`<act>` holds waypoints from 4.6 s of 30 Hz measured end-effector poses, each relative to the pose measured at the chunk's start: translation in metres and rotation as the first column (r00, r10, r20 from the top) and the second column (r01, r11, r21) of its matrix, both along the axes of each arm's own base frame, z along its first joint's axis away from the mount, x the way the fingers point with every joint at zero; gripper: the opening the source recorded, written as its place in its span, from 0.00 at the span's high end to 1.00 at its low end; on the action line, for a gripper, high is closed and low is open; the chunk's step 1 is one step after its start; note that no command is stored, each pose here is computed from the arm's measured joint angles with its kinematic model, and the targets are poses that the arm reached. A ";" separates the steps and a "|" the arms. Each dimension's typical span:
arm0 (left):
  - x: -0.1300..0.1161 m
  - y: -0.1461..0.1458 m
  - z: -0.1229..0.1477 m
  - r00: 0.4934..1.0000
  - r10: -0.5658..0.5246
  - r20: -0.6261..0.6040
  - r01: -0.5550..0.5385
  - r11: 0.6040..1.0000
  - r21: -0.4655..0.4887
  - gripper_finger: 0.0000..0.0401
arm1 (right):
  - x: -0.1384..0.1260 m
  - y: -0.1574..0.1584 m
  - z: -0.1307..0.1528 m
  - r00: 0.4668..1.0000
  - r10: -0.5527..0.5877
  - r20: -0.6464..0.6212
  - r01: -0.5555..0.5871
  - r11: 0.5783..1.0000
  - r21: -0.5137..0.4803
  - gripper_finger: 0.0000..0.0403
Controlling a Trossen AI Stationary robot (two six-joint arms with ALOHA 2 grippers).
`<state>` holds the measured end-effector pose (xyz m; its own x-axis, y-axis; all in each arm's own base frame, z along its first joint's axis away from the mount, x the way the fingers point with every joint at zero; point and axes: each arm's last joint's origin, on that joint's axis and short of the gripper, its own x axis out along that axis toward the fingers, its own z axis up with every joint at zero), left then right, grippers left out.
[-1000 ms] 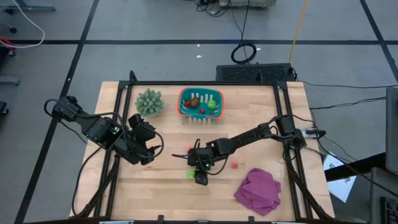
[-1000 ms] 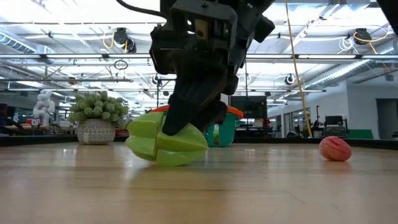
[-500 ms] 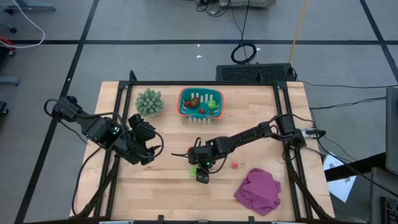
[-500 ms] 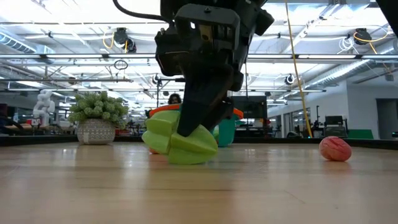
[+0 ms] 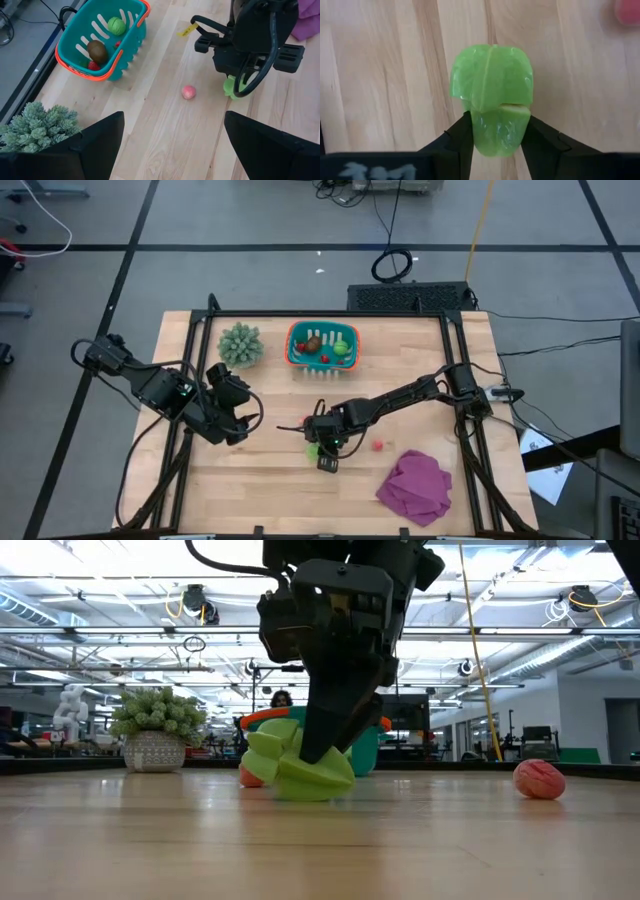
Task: Pick and placing Produce into tupperware
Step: Put the green starfruit into the blue basket
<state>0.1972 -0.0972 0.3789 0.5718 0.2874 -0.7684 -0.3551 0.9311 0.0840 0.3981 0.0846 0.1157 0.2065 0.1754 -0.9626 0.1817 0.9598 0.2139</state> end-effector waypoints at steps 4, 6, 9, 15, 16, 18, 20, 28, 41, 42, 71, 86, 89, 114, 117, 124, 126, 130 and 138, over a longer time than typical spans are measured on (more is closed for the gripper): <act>0.000 0.000 0.000 1.000 0.000 0.000 0.000 1.000 0.000 0.13 | 0.000 0.000 0.000 1.000 0.000 0.000 0.000 1.000 -0.001 0.69; 0.000 0.000 0.000 1.000 0.000 0.000 0.000 1.000 0.000 0.13 | 0.000 0.000 0.000 1.000 -0.001 0.000 0.001 1.000 -0.001 0.68; 0.000 0.000 0.000 1.000 -0.001 0.000 0.001 1.000 0.000 0.13 | 0.000 0.000 0.001 1.000 -0.002 0.002 0.002 1.000 0.000 0.68; -0.002 -0.004 0.000 1.000 -0.021 0.000 0.021 1.000 -0.001 0.13 | -0.002 -0.001 0.009 1.000 -0.012 0.014 0.013 0.999 -0.032 0.68; -0.003 -0.005 0.000 1.000 -0.024 0.001 0.024 1.000 -0.001 0.13 | -0.003 -0.002 0.013 1.000 -0.018 0.018 0.019 0.998 -0.056 0.68; -0.003 -0.007 0.000 0.999 -0.033 0.000 0.033 0.999 -0.002 0.13 | -0.005 -0.005 0.020 0.999 -0.028 0.024 0.031 0.995 -0.092 0.68; -0.004 -0.009 0.000 0.999 -0.042 0.002 0.042 0.999 -0.004 0.13 | -0.007 -0.006 0.029 0.999 -0.036 0.039 0.040 0.992 -0.116 0.68; -0.006 -0.012 0.000 0.998 -0.059 0.005 0.059 0.998 -0.006 0.13 | -0.015 -0.009 0.048 0.996 -0.066 0.064 0.076 0.984 -0.162 0.68; -0.006 -0.012 0.000 0.998 -0.059 0.005 0.059 0.998 -0.005 0.13 | -0.014 -0.009 0.054 0.993 -0.066 0.094 0.080 0.985 -0.155 0.68; -0.006 -0.012 0.000 0.998 -0.059 0.005 0.059 0.998 -0.005 0.13 | -0.014 -0.009 0.057 0.993 -0.064 0.102 0.080 0.985 -0.153 0.68; -0.006 -0.012 0.000 0.997 -0.072 0.004 0.072 0.997 0.017 0.13 | -0.046 -0.170 0.193 0.786 -0.126 0.606 0.386 0.865 -0.320 0.68; -0.005 -0.012 0.001 0.996 -0.087 0.005 0.087 0.995 0.050 0.13 | -0.030 -0.241 0.131 0.817 -0.237 0.526 0.373 0.913 -0.167 0.68; -0.005 -0.011 0.001 0.996 -0.085 0.008 0.084 0.995 0.056 0.13 | -0.028 -0.246 0.114 0.845 -0.250 0.473 0.350 0.927 -0.134 0.68; -0.005 -0.011 0.001 0.997 -0.081 0.013 0.080 0.995 0.063 0.13 | -0.046 -0.264 0.097 0.894 -0.304 0.328 0.343 0.937 -0.065 0.68; -0.005 -0.011 0.001 0.997 -0.081 0.013 0.080 0.995 0.063 0.13 | -0.045 -0.263 0.094 0.898 -0.301 0.322 0.338 0.939 -0.065 0.68; -0.005 -0.011 0.001 0.997 -0.081 0.017 0.080 0.995 0.060 0.13 | -0.043 -0.262 0.081 0.915 -0.298 0.273 0.326 0.944 -0.061 0.68; -0.005 -0.012 0.001 0.996 -0.082 0.020 0.081 0.995 0.059 0.13 | -0.041 -0.263 0.080 0.912 -0.289 0.290 0.320 0.945 -0.066 0.68; -0.004 -0.012 0.001 0.996 -0.084 0.021 0.082 0.995 0.059 0.13 | -0.040 -0.263 0.081 0.908 -0.287 0.306 0.321 0.945 -0.068 0.68; -0.004 -0.012 0.001 0.996 -0.084 0.021 0.083 0.995 0.059 0.13 | -0.039 -0.263 0.081 0.908 -0.289 0.304 0.323 0.944 -0.067 0.59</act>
<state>0.1928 -0.1089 0.3804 0.6134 0.2820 -0.7377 -0.2790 0.9512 0.1317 0.3587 -0.1780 0.1969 0.5017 -0.0472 -0.8637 0.4177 0.8876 0.1941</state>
